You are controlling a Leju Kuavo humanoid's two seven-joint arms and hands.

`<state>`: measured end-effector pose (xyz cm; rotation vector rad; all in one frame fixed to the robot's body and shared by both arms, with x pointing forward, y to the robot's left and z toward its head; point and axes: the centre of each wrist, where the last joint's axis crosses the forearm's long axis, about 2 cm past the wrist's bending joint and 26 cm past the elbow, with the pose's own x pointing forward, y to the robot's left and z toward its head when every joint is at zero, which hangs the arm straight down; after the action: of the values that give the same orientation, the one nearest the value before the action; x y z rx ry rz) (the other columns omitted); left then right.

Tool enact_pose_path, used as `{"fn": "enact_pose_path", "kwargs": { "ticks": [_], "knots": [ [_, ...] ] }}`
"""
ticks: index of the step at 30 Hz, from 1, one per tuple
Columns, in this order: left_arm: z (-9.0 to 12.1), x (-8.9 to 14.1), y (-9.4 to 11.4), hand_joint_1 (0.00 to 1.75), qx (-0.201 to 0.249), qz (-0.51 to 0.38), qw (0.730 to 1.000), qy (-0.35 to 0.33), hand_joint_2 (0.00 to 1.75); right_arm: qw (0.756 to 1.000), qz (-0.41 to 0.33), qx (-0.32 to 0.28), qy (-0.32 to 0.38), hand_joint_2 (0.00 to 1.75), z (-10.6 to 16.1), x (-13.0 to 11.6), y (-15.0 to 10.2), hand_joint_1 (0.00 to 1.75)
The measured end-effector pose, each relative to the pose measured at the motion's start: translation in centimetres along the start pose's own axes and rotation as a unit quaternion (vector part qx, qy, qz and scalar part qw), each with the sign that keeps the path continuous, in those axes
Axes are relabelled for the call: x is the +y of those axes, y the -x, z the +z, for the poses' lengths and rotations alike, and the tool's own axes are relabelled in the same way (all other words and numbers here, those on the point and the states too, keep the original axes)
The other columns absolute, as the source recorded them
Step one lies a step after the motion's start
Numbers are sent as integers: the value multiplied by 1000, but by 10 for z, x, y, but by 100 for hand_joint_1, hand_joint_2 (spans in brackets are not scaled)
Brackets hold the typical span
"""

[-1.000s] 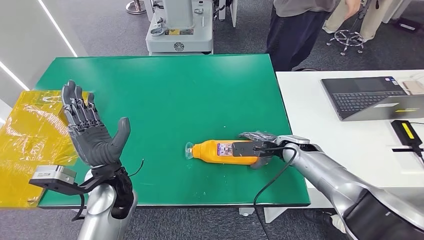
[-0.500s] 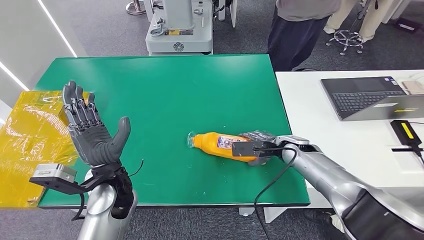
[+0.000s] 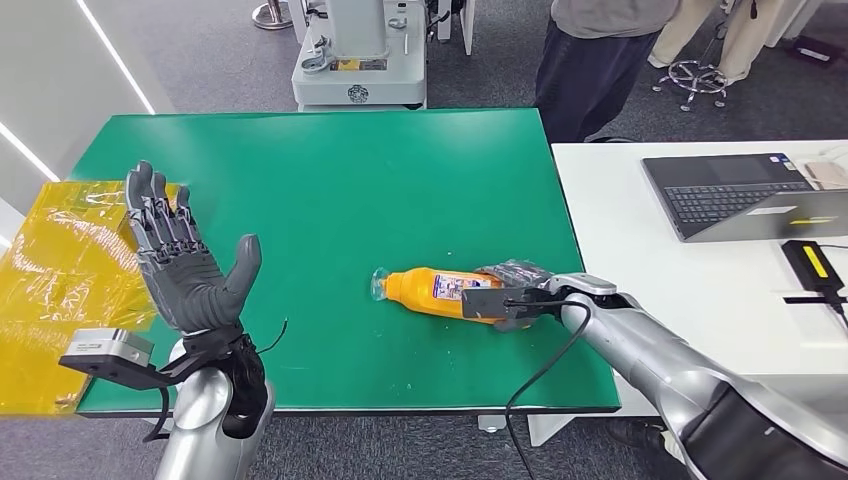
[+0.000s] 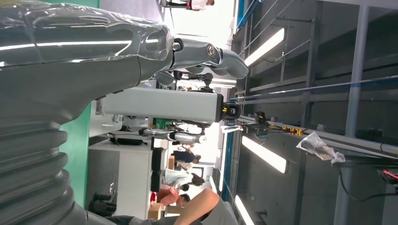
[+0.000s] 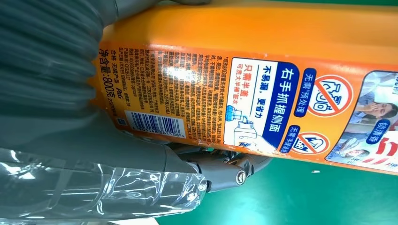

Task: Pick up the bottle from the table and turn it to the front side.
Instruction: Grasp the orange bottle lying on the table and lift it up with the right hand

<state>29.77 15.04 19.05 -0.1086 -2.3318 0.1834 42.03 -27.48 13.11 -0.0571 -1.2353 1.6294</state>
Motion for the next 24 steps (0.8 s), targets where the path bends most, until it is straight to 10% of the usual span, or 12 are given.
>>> {"fn": "enact_pose_path", "kwargs": {
  "ticks": [24],
  "knots": [
    [0, 0, 0, 0, -2, 0, 1000, -2, 175, 999, 5, -12, 34, 175, -4, 7, -5, 175]
  ]
}}
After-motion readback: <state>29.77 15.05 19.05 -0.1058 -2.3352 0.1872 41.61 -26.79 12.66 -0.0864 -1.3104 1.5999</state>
